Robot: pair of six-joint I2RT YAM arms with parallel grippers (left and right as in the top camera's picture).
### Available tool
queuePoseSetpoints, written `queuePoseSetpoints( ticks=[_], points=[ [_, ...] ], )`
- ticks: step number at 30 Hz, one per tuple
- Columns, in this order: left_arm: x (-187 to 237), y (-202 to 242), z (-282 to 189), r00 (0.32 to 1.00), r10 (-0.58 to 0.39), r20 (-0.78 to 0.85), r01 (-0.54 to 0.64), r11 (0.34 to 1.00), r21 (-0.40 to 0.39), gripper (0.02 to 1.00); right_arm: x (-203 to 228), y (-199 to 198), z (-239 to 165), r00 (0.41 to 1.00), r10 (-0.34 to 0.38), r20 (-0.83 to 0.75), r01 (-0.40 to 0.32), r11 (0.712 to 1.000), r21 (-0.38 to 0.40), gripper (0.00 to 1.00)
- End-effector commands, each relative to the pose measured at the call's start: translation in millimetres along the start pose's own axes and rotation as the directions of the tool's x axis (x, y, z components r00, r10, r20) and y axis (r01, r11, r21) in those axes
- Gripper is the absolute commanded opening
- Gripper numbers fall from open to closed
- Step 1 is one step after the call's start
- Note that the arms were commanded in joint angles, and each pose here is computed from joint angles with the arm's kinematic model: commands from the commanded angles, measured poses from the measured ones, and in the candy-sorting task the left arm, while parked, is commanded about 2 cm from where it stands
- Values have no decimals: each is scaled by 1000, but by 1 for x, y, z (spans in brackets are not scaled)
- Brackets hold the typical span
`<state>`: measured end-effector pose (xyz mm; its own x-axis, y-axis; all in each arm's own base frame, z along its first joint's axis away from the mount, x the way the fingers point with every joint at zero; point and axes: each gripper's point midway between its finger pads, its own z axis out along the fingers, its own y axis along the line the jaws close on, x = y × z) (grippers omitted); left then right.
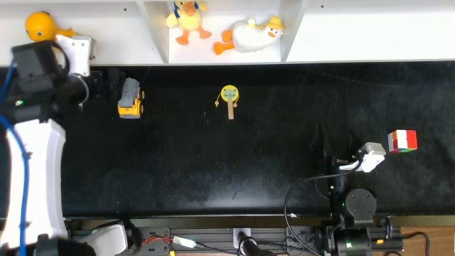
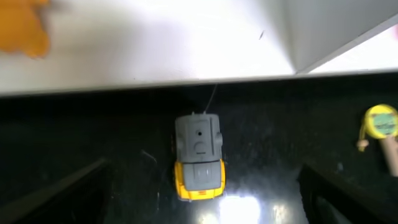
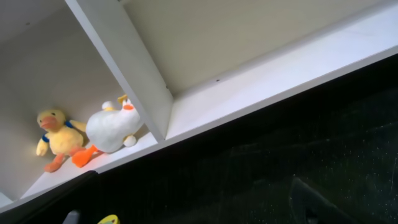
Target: Store Toys
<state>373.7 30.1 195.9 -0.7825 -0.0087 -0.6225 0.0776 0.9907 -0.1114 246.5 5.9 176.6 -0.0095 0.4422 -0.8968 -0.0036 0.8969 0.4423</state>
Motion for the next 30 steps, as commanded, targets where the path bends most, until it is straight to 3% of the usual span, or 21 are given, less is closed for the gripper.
queuePoseSetpoints(
  ticks=[1,3,6,11,17,30],
  points=[
    [22,2,31,994,-50,-96,34,986,-166,956,3,-1,0,1000,0,1,0,1000,-2,996],
    [23,-1,37,994,-20,-112,-4,977,-212,969,3,-1,0,1000,0,1,0,1000,-2,996],
    [28,-1,46,990,-52,-130,14,962,-274,978,3,-1,0,1000,0,1,0,1000,-2,996],
    [44,0,62,983,-84,-164,37,962,-272,985,3,-1,0,1000,0,1,0,1000,-2,996],
    [58,-9,85,986,-84,-142,54,978,-203,1000,3,-1,0,1000,0,1,0,1000,-2,996],
    [98,-8,100,977,-95,-191,58,980,-192,1000,3,-1,0,1000,0,1,0,1000,-3,996]
  ],
)
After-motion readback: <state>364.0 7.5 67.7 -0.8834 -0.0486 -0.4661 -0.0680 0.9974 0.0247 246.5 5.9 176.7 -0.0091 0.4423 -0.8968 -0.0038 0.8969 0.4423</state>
